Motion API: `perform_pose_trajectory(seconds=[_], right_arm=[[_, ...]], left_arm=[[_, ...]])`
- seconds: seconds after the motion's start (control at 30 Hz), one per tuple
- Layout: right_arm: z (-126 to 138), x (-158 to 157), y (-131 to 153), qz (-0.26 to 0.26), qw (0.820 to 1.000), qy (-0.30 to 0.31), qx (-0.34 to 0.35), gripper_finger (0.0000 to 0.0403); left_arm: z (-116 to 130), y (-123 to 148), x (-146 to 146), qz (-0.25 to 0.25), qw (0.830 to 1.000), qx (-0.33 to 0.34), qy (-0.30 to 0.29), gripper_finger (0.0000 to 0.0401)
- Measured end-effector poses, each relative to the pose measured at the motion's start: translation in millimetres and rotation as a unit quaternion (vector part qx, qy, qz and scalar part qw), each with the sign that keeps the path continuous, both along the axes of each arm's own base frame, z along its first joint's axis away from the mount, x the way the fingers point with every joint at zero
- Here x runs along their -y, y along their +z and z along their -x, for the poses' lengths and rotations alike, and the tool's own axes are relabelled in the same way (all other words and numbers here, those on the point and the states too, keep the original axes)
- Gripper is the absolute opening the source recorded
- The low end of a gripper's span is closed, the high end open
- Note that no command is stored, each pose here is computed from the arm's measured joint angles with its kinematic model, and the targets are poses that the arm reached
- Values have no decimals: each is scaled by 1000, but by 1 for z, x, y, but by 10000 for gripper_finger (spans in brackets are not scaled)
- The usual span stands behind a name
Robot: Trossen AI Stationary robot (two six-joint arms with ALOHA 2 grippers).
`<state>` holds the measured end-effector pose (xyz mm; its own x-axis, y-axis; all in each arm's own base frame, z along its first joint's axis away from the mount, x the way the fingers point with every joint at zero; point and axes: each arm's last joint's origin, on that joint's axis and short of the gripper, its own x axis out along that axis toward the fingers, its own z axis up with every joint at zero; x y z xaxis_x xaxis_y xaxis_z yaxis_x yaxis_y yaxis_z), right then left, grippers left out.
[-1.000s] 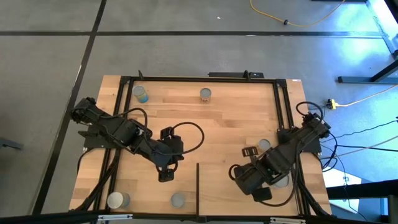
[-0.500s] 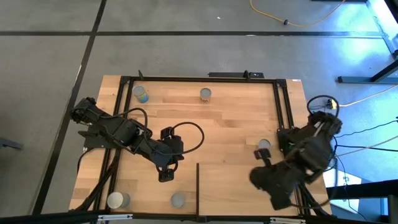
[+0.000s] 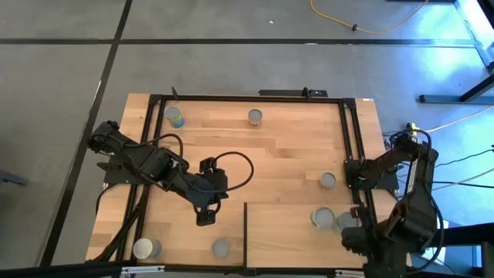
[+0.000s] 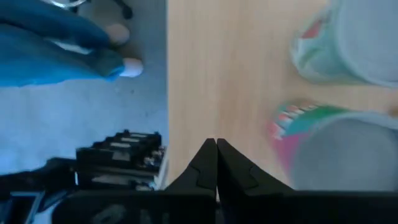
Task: Pick and place cans onto a shelf
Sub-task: Adjust the pink canned chicken soup on the shelf
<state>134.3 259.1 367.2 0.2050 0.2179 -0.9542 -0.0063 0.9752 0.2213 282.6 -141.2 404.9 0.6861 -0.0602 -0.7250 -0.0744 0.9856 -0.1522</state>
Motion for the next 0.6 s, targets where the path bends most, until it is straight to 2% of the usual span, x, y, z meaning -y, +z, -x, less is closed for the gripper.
perform_pose_trajectory(seconds=[0.27, 0.47, 0.6], right_arm=[[6, 3, -32, 60, 996, -53, -38, 0], [7, 6, -33, 74, 995, -57, -35, 0], [8, 11, -33, 95, 991, -82, -39, 0]], left_arm=[[-2, 0, -3, 0, 1000, 0, 5, 0], [-2, 0, -4, 0, 1000, 0, 6, 0], [-2, 0, -3, 0, 1000, 0, 6, 0]])
